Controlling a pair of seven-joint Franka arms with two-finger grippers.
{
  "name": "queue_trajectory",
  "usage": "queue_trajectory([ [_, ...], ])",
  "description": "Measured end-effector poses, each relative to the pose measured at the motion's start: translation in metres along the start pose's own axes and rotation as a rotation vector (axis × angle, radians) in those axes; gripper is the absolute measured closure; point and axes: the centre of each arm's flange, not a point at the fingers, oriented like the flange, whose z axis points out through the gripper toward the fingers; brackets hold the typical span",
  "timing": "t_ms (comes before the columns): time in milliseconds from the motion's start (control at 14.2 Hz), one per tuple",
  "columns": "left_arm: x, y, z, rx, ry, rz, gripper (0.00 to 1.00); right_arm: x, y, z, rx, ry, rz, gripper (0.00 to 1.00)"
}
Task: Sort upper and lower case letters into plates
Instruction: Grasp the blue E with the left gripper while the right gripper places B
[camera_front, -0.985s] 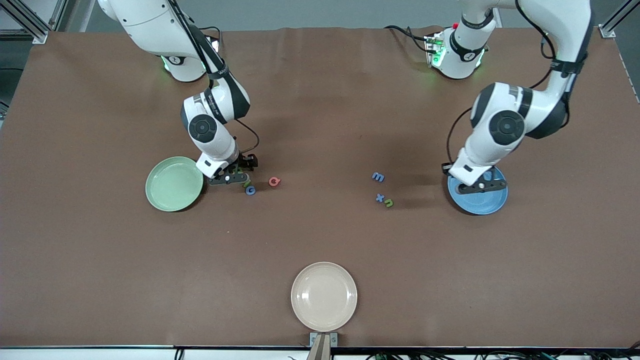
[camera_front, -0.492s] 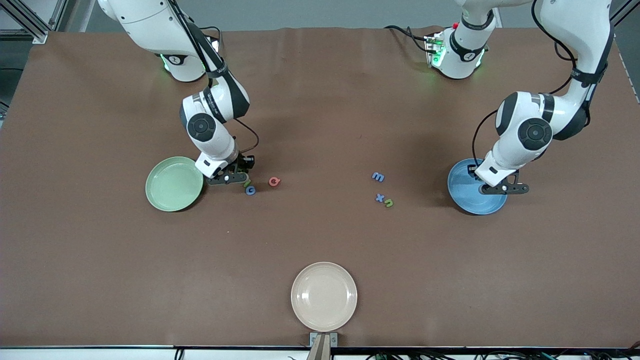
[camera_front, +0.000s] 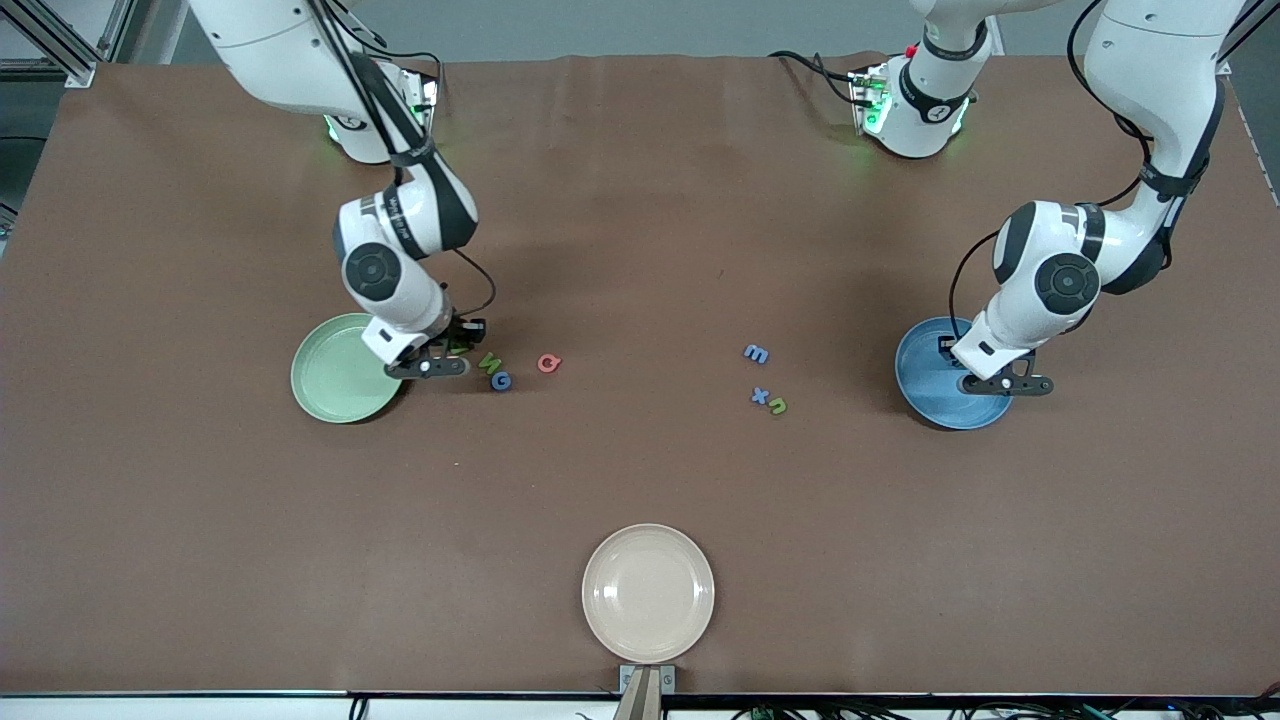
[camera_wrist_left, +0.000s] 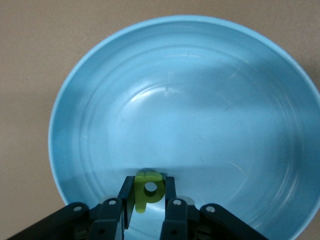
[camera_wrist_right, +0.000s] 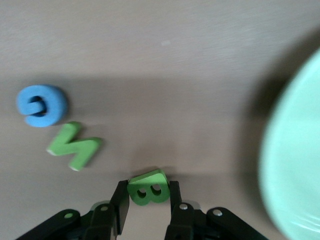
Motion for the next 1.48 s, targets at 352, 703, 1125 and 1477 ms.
queue_trajectory([
  [352, 0.007, 0.001, -0.009, 0.000, 0.028, 0.031, 0.48, 0.023, 0.120, -0.065, 0.055, -0.021, -0.098, 0.63],
  [703, 0.019, 0.044, -0.049, -0.011, 0.100, 0.036, 0.00, 0.017, 0.179, -0.044, 0.043, 0.007, -0.168, 0.63],
  [1125, -0.003, 0.182, -0.078, -0.104, 0.114, -0.281, 0.00, 0.007, 0.187, 0.002, 0.021, 0.007, -0.165, 0.62],
  [1477, -0.014, 0.262, -0.065, -0.162, 0.047, -0.555, 0.00, 0.012, 0.173, -0.009, 0.028, -0.017, -0.128, 0.16],
])
